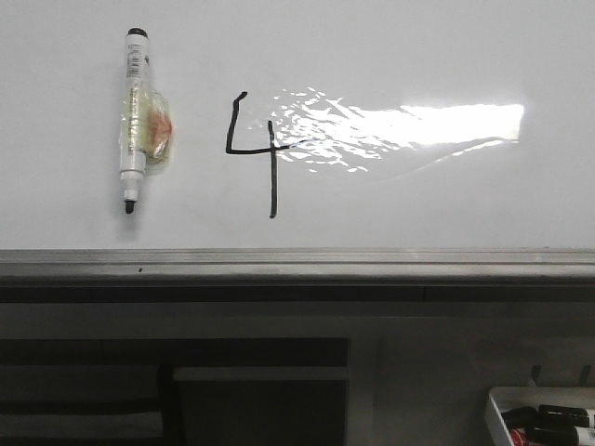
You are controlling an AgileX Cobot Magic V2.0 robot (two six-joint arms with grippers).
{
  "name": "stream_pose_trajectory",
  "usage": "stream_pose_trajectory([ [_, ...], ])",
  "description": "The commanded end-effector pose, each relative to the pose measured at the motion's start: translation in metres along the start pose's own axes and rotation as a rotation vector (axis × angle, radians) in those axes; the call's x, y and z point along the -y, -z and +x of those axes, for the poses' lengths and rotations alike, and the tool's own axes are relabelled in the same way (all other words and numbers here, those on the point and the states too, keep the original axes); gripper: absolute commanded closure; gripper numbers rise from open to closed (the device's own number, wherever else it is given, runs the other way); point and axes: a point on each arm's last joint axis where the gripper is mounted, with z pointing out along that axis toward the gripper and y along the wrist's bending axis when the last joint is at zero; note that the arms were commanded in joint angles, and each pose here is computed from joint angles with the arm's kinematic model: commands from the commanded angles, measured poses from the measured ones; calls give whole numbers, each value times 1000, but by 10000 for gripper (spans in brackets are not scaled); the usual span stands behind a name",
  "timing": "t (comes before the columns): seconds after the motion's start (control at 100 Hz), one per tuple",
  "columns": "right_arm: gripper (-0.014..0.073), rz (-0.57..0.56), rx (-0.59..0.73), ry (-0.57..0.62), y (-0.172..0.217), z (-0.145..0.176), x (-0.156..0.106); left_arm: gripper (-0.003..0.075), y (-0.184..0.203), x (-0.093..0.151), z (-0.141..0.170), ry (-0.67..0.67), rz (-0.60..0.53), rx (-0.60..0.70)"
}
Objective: Write number 4 on whiteboard
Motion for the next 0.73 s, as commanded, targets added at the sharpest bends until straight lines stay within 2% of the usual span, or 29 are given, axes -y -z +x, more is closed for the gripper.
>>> stream_pose_trajectory([
  [0.0,657,8,-12,8,0,6,0,741,0,0,0,16,11,53],
  [0.72,657,8,-13,8,-1,7,0,741,0,0,0,16,11,53],
])
